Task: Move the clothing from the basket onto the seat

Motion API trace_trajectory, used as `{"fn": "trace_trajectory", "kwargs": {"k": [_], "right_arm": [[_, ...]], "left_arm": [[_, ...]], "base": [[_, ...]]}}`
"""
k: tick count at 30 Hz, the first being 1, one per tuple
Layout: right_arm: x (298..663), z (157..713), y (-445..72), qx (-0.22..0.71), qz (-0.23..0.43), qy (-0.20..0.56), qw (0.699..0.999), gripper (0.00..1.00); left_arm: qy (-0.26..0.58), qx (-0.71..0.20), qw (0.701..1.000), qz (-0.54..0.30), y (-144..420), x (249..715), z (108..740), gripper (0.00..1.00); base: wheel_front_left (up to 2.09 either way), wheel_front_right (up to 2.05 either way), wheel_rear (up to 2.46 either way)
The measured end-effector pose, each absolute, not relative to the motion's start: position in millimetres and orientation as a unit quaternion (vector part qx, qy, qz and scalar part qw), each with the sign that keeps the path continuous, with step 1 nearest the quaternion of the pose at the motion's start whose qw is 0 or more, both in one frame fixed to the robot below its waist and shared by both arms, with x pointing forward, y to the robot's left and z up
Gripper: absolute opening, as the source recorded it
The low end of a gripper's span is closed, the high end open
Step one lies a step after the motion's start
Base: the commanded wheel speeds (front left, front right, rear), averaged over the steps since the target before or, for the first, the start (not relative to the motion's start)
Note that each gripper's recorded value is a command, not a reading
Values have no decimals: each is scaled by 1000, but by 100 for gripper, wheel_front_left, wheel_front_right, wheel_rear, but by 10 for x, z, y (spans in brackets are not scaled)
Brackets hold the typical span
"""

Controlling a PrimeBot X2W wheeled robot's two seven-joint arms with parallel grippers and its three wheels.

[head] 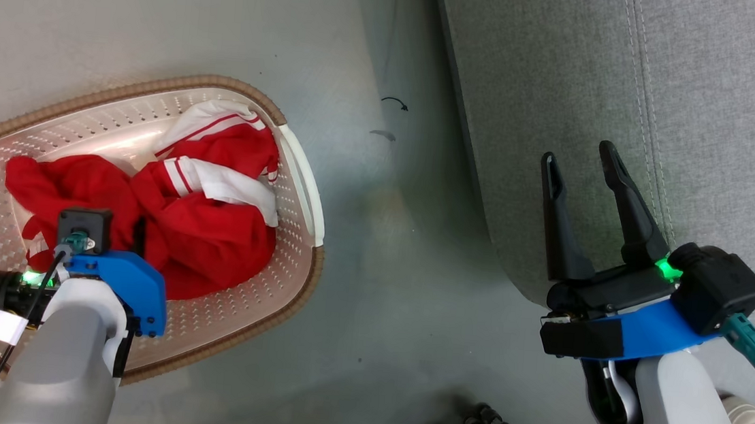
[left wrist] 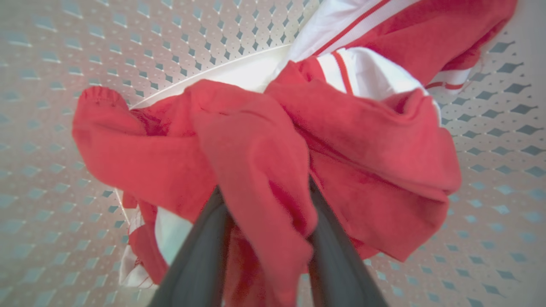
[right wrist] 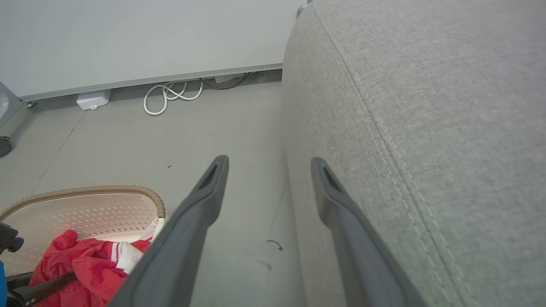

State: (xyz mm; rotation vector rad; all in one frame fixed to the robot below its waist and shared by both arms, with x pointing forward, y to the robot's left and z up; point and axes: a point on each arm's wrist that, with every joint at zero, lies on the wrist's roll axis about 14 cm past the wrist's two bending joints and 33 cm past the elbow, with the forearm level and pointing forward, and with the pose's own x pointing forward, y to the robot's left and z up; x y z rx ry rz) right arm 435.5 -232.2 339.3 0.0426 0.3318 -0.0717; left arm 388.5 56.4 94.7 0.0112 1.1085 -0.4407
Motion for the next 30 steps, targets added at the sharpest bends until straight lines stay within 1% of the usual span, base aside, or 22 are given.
{"fn": "trace_trajectory", "kwargs": {"k": [18, 24, 30], "right_arm": [[4410, 3494, -2268, 29, -28, 149, 988, 100], [4456, 3659, -2223, 25, -20, 128, 991, 100], [4500, 3906, -2148, 20, -7, 97, 995, 100]], "left_arm": [[512, 7, 832, -213, 552, 3908, 1081, 0], [491, 5, 845, -211, 557, 3986, 1297, 0], [454, 8, 864, -219, 560, 4074, 1650, 0]], "base": [[0, 0, 0], [0, 0, 0], [0, 0, 0]]}}
